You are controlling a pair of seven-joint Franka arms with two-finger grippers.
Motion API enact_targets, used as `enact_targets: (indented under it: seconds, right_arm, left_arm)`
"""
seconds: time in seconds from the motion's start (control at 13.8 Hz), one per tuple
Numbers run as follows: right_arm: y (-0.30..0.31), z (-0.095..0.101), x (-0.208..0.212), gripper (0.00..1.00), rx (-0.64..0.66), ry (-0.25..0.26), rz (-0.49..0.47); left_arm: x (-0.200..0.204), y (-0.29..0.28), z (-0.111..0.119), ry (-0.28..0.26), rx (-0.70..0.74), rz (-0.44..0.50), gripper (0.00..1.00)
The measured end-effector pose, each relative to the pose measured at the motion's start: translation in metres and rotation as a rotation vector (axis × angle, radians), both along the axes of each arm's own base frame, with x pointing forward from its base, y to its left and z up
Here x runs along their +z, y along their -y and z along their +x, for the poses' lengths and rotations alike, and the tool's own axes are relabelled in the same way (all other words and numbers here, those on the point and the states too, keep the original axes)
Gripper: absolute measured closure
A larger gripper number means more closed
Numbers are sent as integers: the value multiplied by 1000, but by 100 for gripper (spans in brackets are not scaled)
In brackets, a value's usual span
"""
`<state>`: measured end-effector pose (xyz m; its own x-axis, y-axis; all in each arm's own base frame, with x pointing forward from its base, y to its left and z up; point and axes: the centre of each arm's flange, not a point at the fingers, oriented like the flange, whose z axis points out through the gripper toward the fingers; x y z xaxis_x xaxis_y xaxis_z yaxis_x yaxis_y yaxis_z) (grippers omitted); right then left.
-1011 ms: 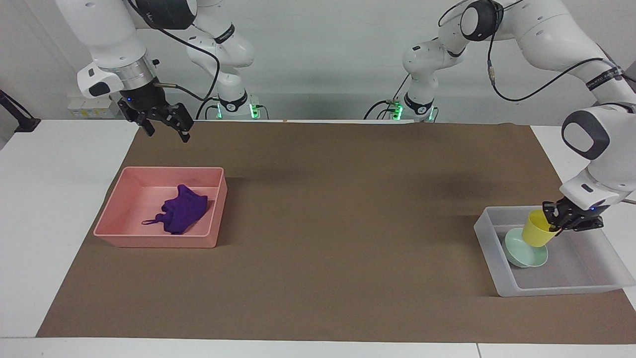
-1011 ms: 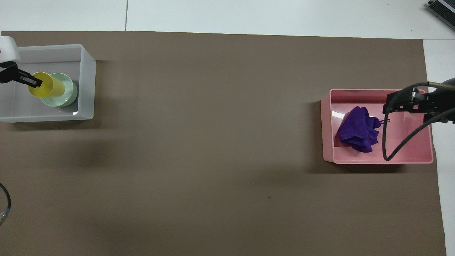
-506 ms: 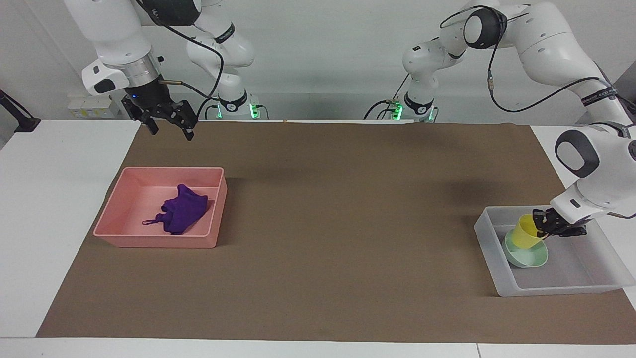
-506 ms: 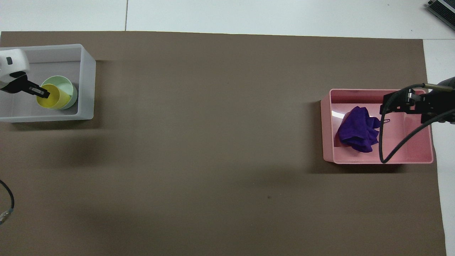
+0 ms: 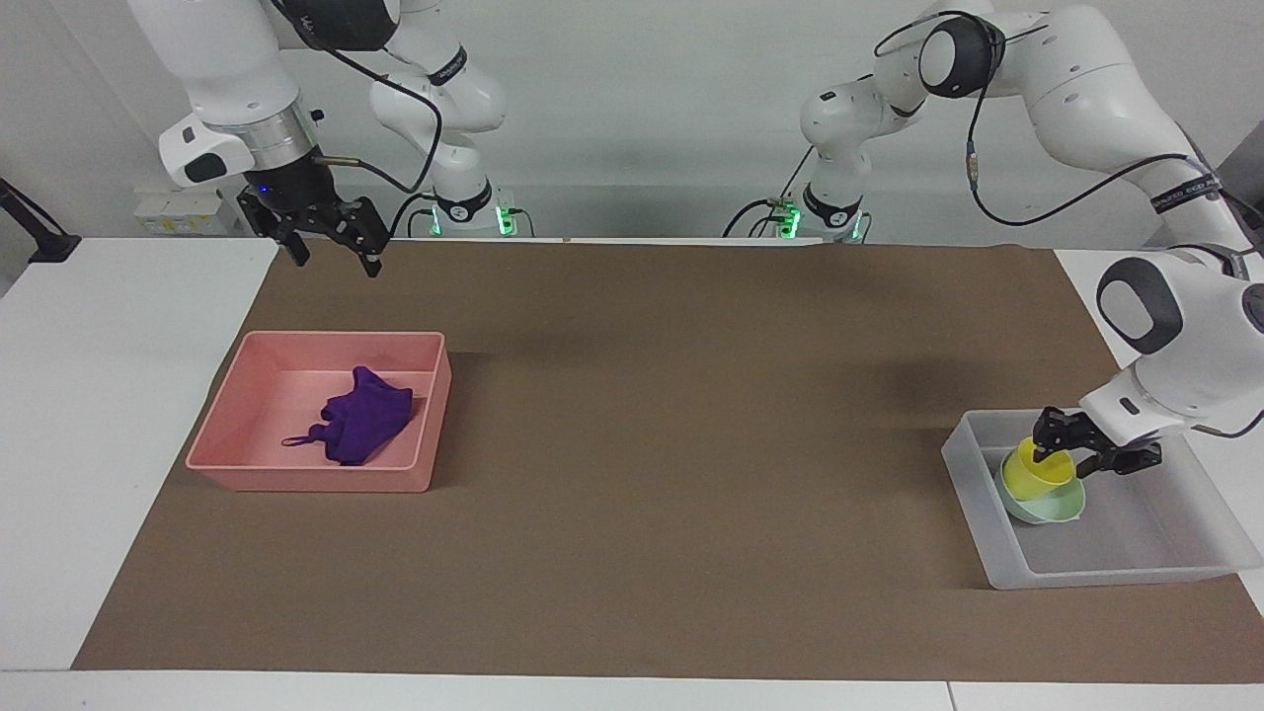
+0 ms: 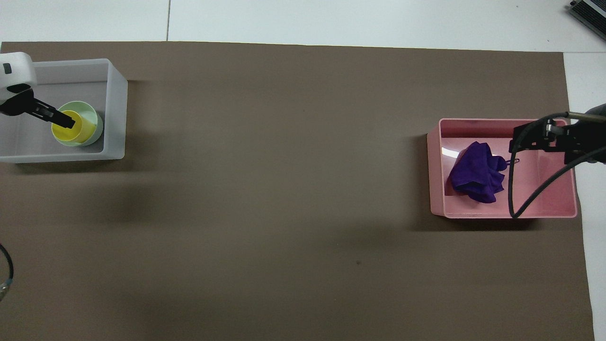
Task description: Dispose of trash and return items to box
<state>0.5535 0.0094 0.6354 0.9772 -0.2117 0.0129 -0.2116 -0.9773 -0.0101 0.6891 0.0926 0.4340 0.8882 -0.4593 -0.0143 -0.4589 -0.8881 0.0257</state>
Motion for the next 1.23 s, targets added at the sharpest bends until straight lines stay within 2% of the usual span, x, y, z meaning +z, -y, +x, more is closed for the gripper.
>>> enact_targets:
  seconds: [0.07, 0.14, 0.29, 0.58, 0.94, 1.23]
  right_arm:
    - [0, 0, 0, 0, 0, 0, 0]
    - [0, 0, 0, 0, 0, 0, 0]
    - [0, 0, 0, 0, 0, 0, 0]
    - [0, 0, 0, 0, 0, -1, 1]
    - [0, 0, 0, 0, 0, -2, 1]
    - [0, 0, 0, 0, 0, -2, 1]
  left_arm:
    - [26, 18, -6, -11, 20, 6, 10]
    - [51, 37, -15, -26, 49, 13, 1]
    - [92, 66, -35, -41, 129, 30, 0]
    - [146, 83, -69, -12, 213, 51, 0]
    - [177, 106, -120, 15, 384, 73, 0]
    - [182, 90, -131, 0, 444, -9, 0]
